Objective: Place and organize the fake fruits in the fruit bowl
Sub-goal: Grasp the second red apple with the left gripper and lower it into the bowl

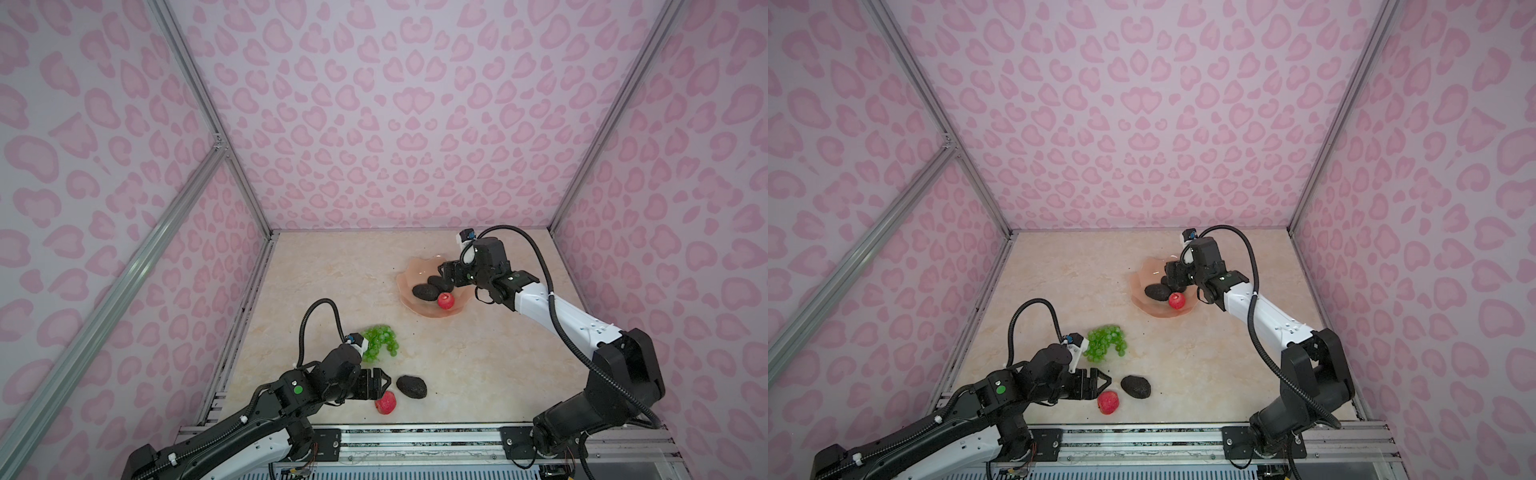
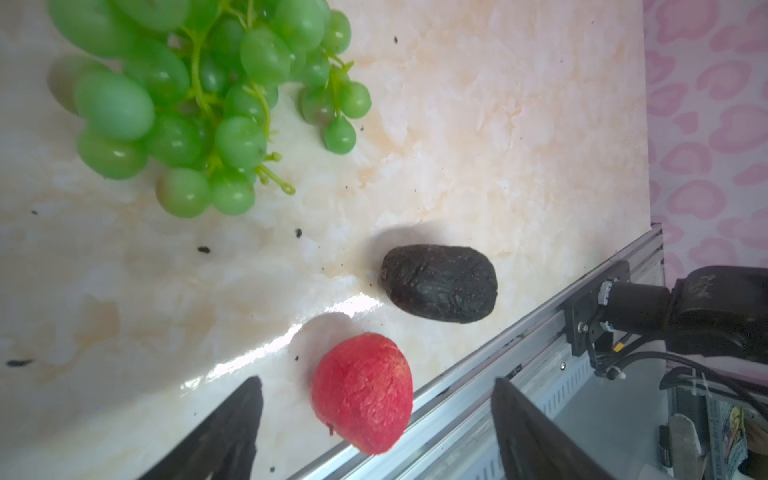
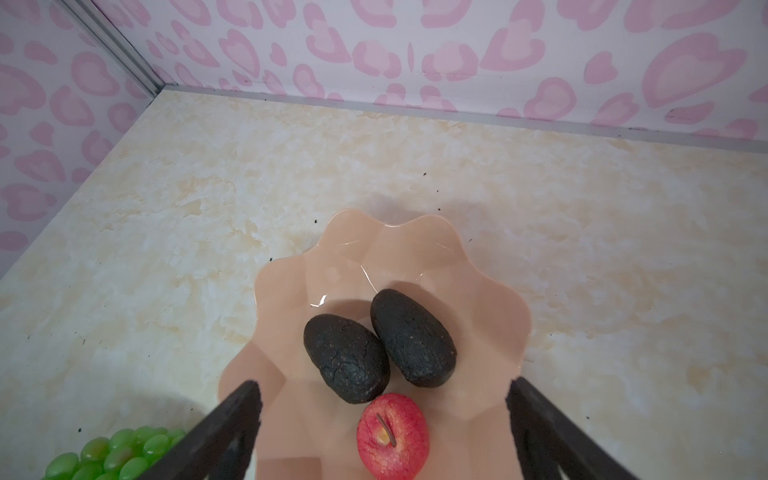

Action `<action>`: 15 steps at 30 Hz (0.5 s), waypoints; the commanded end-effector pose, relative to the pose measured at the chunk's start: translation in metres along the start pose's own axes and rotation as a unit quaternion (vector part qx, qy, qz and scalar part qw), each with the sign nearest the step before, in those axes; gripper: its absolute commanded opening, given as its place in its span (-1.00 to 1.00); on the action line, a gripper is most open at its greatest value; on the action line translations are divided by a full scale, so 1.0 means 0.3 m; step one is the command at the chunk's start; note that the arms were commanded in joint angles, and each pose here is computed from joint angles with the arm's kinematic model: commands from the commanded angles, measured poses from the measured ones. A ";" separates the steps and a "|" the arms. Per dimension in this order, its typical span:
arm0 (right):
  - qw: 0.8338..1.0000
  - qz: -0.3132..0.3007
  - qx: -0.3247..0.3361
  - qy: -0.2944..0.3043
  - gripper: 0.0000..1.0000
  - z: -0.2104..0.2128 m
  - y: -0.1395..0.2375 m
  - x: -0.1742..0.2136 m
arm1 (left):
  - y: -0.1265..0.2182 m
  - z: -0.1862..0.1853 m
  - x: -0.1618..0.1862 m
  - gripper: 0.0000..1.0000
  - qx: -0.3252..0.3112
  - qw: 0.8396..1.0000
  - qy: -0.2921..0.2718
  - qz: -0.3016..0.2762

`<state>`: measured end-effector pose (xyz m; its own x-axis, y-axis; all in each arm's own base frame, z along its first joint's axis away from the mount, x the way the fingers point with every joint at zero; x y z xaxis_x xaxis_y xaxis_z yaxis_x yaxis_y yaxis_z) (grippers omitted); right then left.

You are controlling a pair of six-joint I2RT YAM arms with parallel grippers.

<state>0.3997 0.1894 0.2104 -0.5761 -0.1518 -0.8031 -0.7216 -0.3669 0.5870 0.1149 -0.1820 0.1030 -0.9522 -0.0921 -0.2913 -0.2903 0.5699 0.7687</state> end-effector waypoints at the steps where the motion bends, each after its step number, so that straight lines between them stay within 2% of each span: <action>1: 1.000 -0.005 0.000 -0.009 0.87 -0.003 0.011 0.009 | -0.021 0.036 0.034 0.74 -0.027 1.000 0.009 0.009; 11: 1.000 0.016 0.015 -0.015 0.89 -0.026 -0.003 0.074 | -0.089 0.011 0.066 0.73 -0.028 0.999 -0.011 0.024; 15: 1.000 0.017 0.018 -0.019 0.89 -0.031 -0.004 0.084 | -0.110 0.009 0.080 0.63 -0.034 0.999 -0.018 0.033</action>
<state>0.3874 0.1779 0.1900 -0.6183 -0.1426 -0.7729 -0.7045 -0.3354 0.6255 0.0975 -0.1940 0.0672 -0.9704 -0.0062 -0.2414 -0.2121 0.4994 0.8400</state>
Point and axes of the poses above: each gripper's point midway between its finger pads, its own y axis back along the fingers, its own z axis along the line the jaws close on, x = y × z, the point moved 2 cm from there along y, back along the fingers, and after that the axes turned 6 degrees about y, right-handed, at the moved point
